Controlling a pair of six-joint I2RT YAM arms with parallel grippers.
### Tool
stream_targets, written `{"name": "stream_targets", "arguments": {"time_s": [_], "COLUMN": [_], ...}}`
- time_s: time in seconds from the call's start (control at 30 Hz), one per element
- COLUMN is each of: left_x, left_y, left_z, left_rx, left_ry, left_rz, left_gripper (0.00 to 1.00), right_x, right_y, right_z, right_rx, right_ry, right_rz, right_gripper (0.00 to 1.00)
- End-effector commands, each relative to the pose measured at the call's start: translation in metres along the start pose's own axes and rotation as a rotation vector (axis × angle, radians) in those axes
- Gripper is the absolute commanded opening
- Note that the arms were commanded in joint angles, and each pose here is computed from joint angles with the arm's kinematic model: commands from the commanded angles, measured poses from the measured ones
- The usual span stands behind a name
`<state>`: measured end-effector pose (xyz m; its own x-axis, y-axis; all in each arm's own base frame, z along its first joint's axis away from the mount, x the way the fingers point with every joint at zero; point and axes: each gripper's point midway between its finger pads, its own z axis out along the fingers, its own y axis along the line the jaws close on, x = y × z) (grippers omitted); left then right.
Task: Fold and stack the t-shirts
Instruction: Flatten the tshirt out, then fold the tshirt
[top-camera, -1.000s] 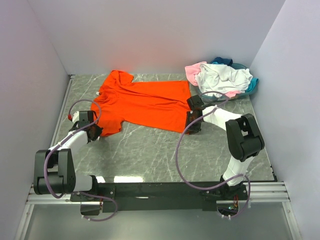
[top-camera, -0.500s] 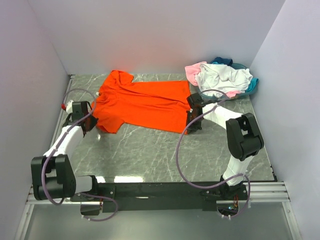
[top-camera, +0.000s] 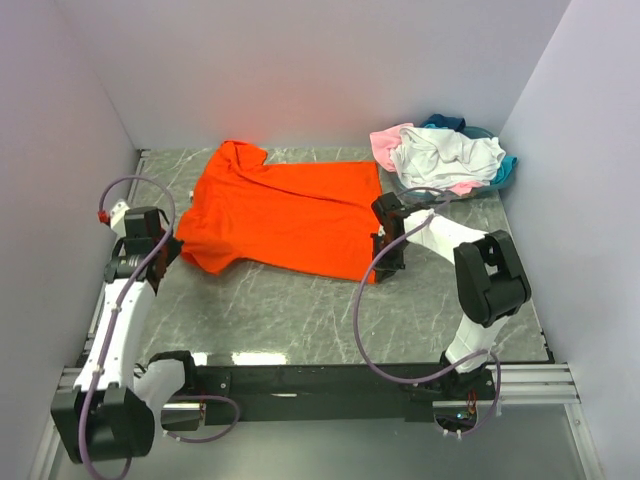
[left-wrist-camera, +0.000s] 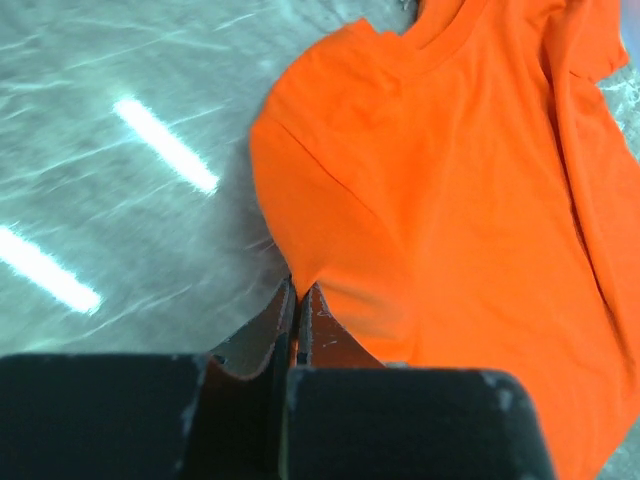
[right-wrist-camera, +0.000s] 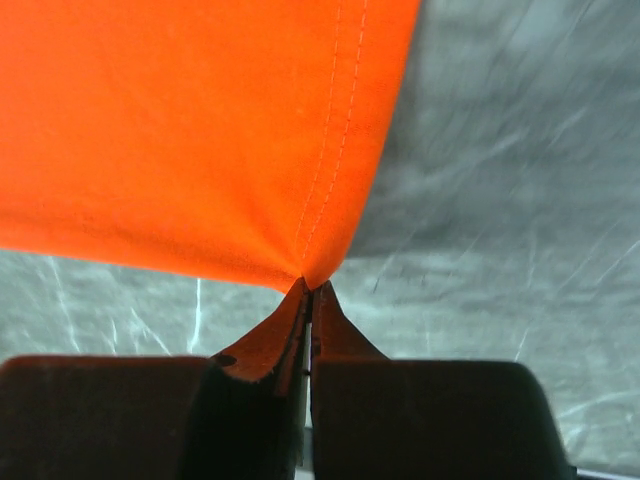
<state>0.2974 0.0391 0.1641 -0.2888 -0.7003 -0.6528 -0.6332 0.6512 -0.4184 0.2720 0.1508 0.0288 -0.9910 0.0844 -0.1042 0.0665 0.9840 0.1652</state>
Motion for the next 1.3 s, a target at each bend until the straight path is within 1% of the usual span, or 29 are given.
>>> {"name": "stream_targets", "arguments": {"time_s": [0.0, 0.23, 0.37, 0.43, 0.53, 0.57, 0.67, 0.9, 1.1, 1.27], "left_x": [0.001, 0.005, 0.0, 0.004, 0.012, 0.01, 0.015, 0.02, 0.018, 0.01], "left_y": [0.025, 0.049, 0.039, 0.039, 0.03, 0.024, 0.015, -0.02, -0.042, -0.059], "left_z": [-0.015, -0.04, -0.043, -0.039, -0.029, -0.027, -0.018, 0.003, 0.021, 0.035], "left_rx": [-0.084, -0.132, -0.072, -0.076, -0.04, -0.022, -0.008, 0.033, 0.071, 0.089], "left_ry": [-0.022, -0.052, -0.077, -0.058, -0.022, -0.03, -0.005, 0.036, 0.058, 0.049], "left_rz": [-0.01, -0.048, -0.041, -0.019, 0.022, 0.029, 0.078, 0.201, 0.235, 0.259], "left_gripper": [0.01, 0.01, 0.01, 0.01, 0.01, 0.01, 0.01, 0.0, 0.0, 0.0], "right_x": [0.022, 0.046, 0.048, 0.045, 0.04, 0.039, 0.036, 0.027, 0.016, 0.003], "right_y": [0.003, -0.001, -0.004, -0.005, -0.003, -0.002, 0.0, -0.001, -0.006, -0.005], "right_z": [-0.017, -0.02, -0.021, -0.021, -0.022, -0.022, -0.022, -0.024, -0.024, -0.026], "right_rx": [-0.01, 0.001, 0.013, 0.019, 0.021, 0.018, 0.018, 0.032, 0.027, 0.01], "right_ry": [0.031, 0.063, 0.06, 0.053, 0.042, 0.038, 0.033, 0.017, 0.003, -0.013], "right_rz": [-0.028, -0.028, -0.027, -0.026, -0.019, -0.018, -0.014, -0.007, 0.014, 0.029], "right_gripper": [0.0, 0.0, 0.0, 0.0, 0.0, 0.0, 0.0, 0.0, 0.0, 0.0]}}
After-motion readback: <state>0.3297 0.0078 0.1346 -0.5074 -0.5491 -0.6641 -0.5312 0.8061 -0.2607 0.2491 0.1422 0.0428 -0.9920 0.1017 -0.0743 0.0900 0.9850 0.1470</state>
